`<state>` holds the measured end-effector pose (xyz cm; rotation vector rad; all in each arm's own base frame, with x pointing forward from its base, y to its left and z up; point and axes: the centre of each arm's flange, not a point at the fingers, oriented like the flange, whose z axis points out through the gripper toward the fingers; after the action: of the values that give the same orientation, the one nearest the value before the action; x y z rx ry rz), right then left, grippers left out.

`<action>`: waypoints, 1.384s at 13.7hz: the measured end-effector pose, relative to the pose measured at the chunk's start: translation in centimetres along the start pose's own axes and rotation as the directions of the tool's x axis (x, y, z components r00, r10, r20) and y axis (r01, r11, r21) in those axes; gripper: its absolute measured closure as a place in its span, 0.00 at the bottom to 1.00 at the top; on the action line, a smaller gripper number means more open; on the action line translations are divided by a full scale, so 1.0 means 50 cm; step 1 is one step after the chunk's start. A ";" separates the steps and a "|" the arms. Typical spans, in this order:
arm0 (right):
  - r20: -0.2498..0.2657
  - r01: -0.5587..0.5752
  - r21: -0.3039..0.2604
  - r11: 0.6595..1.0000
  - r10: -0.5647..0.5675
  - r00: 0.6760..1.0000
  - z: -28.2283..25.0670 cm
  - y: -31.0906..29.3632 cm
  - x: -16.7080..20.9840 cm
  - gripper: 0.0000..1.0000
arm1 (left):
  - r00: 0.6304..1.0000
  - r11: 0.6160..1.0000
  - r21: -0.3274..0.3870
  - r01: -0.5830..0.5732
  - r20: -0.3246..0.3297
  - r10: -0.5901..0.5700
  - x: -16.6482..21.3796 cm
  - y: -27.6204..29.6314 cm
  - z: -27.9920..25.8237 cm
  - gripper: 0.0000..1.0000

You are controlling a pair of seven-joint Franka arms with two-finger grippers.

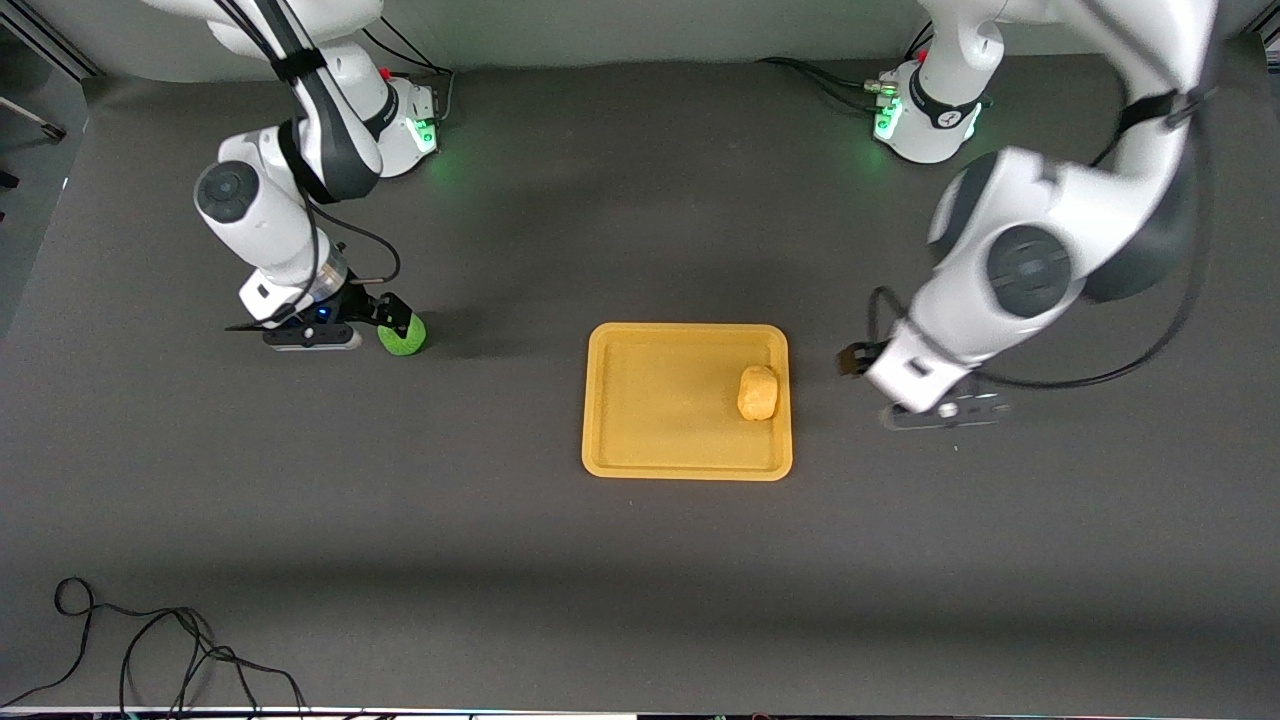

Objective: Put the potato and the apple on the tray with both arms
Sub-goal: 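Release the potato on the tray while the right gripper reaches the apple, then grasp the green apple with the right gripper while the left gripper withdraws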

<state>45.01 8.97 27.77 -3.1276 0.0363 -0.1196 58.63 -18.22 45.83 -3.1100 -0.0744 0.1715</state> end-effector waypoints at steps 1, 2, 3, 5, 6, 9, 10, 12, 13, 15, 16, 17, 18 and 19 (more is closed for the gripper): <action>-0.001 0.005 -0.004 1.000 -0.005 1.000 0.037 0.002 -0.007 0.00 | 1.000 1.000 0.001 -0.021 0.000 0.021 -0.007 -0.060 -0.039 0.00; 0.008 0.013 -0.009 1.000 -0.013 1.000 0.073 0.004 -0.015 0.00 | 0.999 0.999 0.003 -0.053 0.010 0.053 -0.015 -0.121 -0.069 0.00; 0.022 0.023 -0.015 1.000 -0.023 1.000 0.100 0.005 -0.021 0.00 | 0.996 0.997 0.004 -0.083 0.022 0.083 -0.025 -0.171 -0.084 0.00; 0.049 0.054 -0.023 0.998 -0.053 0.997 0.132 0.008 -0.030 0.00 | 0.994 0.994 0.007 -0.112 -0.002 0.112 -0.053 -0.239 -0.089 0.00; 0.057 0.062 -0.025 0.998 -0.061 0.997 0.139 0.009 -0.032 0.00 | 0.993 0.994 0.010 -0.111 -0.033 0.111 -0.069 -0.261 -0.091 0.00; 0.081 0.068 -0.030 0.997 -0.066 0.995 0.154 0.011 -0.041 0.04 | 0.988 0.989 0.018 -0.148 -0.051 0.148 -0.108 -0.298 -0.101 0.00; 0.097 0.069 -0.032 0.997 -0.065 0.993 0.160 0.013 -0.047 0.04 | 0.986 0.988 0.019 -0.155 -0.050 0.156 -0.112 -0.306 -0.101 0.00; 0.116 0.069 -0.036 0.997 -0.064 0.991 0.163 0.015 -0.051 0.24 | 0.986 0.988 0.017 -0.156 -0.054 0.157 -0.112 -0.311 -0.101 0.00; 0.120 0.068 -0.036 0.997 -0.063 0.991 0.157 0.014 -0.048 0.32 | 0.986 0.988 0.013 -0.153 -0.069 0.153 -0.109 -0.317 -0.108 0.00; 0.120 0.065 -0.033 0.997 -0.060 0.991 0.114 0.010 -0.022 0.32 | 0.982 0.987 -0.006 -0.163 -0.100 0.162 -0.105 -0.336 -0.136 0.00; 0.123 0.062 -0.031 0.998 -0.058 0.991 0.070 0.005 0.002 0.32 | 0.981 0.986 -0.011 -0.169 -0.102 0.167 -0.109 -0.343 -0.146 0.00; 0.133 0.060 -0.029 0.998 -0.055 0.990 0.006 0.000 0.033 0.32 | 0.980 0.985 -0.013 -0.173 -0.100 0.171 -0.115 -0.346 -0.155 0.00; 0.144 0.057 -0.028 0.998 -0.052 0.988 -0.068 -0.004 0.065 0.32 | 0.979 0.984 -0.013 -0.175 -0.106 0.173 -0.122 -0.348 -0.165 0.00; 0.149 0.053 -0.026 0.998 -0.049 0.988 -0.156 -0.008 0.099 0.32 | 0.978 0.984 -0.010 -0.177 -0.116 0.174 -0.129 -0.349 -0.179 0.00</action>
<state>49.35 9.17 35.92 -3.1582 -0.0435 0.1139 52.40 -1.34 55.90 -3.1367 0.2025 -0.0058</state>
